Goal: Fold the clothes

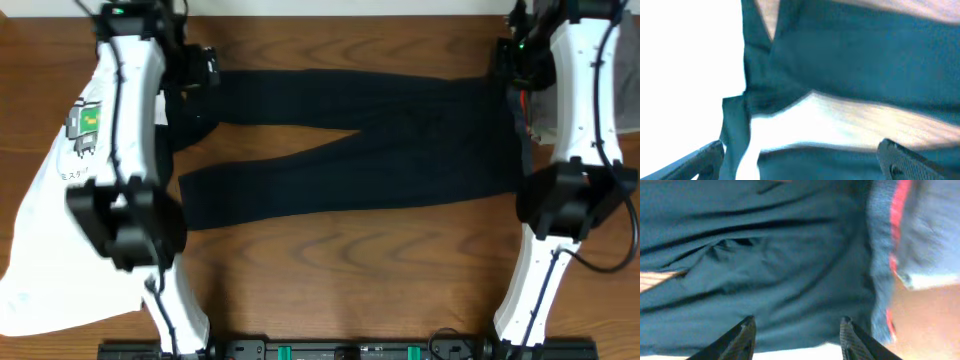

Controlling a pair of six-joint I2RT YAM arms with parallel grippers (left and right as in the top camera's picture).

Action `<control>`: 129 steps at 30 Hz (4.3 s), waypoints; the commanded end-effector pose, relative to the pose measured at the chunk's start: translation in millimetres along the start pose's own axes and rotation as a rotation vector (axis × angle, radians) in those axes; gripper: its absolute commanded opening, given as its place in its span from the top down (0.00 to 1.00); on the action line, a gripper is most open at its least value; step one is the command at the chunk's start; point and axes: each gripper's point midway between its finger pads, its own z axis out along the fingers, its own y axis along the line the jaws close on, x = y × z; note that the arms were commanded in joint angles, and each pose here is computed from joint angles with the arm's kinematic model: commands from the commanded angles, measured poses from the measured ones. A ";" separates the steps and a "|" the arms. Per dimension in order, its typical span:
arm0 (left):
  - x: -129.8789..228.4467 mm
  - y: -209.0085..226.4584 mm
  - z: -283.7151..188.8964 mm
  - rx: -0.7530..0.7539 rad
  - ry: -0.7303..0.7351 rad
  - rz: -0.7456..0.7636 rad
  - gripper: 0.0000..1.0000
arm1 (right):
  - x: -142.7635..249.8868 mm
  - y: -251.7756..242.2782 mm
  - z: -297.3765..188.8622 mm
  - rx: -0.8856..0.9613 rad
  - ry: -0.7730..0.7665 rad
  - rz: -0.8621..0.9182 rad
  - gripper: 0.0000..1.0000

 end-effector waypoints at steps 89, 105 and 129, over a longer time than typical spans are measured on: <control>263.0 70.7 162.1 -0.268 0.109 -1.195 0.64 | 172.6 -90.2 57.6 0.192 -0.098 0.767 0.28; 258.4 58.0 151.9 -0.180 0.142 -1.110 0.94 | 173.2 -101.8 54.8 0.259 -0.115 0.717 0.27; 248.0 57.2 142.5 -0.145 0.101 -1.073 0.94 | 149.9 -111.3 99.9 0.212 -0.336 0.731 0.31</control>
